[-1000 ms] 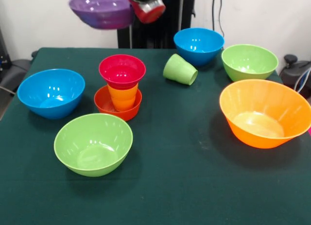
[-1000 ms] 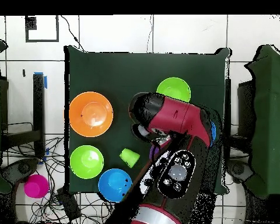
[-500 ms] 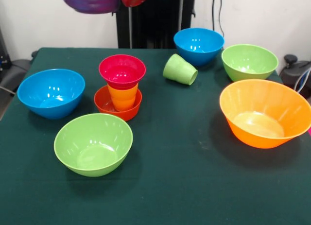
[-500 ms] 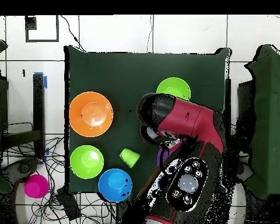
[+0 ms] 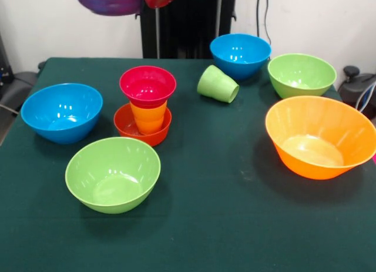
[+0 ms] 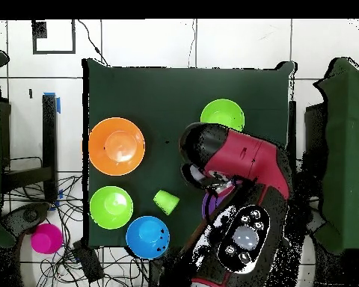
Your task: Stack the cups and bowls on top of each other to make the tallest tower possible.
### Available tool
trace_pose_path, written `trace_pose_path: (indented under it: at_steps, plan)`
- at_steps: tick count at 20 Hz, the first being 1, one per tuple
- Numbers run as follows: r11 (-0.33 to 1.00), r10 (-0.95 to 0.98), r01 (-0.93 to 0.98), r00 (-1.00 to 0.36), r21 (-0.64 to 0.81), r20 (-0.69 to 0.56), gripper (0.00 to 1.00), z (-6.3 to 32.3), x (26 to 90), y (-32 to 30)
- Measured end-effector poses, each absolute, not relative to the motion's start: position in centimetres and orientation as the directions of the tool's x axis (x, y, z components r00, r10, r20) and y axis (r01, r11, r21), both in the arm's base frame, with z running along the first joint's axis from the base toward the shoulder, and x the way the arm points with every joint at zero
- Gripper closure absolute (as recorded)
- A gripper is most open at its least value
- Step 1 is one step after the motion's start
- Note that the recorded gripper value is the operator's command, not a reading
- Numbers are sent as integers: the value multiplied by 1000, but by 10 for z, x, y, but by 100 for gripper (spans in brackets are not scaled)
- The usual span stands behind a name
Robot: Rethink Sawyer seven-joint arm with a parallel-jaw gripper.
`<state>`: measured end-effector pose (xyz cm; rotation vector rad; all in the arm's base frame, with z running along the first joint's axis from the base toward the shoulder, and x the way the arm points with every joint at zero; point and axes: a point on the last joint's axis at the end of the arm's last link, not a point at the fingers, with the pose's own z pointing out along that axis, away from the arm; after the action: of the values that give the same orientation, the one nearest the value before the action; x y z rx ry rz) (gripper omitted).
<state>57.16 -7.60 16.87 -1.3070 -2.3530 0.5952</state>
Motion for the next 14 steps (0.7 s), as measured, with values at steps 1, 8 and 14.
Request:
trace_pose_path:
  at_steps: [1,8,14]
  plan:
    - [477,862,700,-491,-532,126,100,168,570,-75]
    - [492,862,715,-482,-496,160,100,165,568,-42]
    - [509,858,736,-478,-446,189,100,165,581,-11]
